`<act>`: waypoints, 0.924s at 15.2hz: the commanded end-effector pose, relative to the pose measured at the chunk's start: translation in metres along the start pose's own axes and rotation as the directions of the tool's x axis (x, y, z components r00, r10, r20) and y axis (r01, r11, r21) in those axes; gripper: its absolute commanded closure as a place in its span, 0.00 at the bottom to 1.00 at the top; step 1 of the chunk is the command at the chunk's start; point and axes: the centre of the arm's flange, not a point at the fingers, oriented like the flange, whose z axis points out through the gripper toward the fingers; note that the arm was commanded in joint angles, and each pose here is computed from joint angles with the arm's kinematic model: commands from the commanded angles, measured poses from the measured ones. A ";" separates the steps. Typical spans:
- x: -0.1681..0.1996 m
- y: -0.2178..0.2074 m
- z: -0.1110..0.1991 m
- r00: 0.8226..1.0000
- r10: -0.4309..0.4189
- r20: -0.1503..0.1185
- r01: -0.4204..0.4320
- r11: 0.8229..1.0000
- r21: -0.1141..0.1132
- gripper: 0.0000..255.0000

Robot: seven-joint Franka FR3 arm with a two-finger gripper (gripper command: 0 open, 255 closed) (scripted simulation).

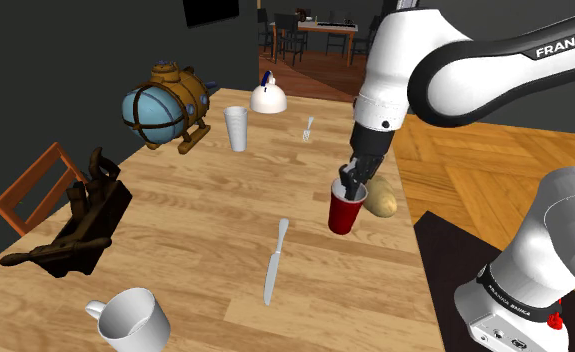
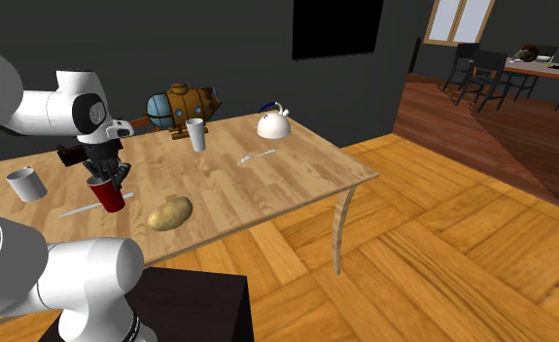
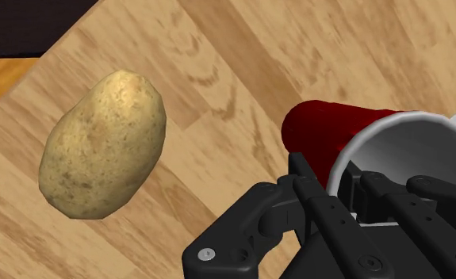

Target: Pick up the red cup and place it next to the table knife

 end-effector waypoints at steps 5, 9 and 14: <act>0.001 0.003 0.031 1.000 0.000 -0.001 0.000 1.000 0.000 1.00; 0.001 0.005 0.053 1.000 0.000 -0.001 0.000 1.000 0.000 1.00; 0.001 0.005 0.053 1.000 0.000 -0.001 0.000 1.000 0.000 1.00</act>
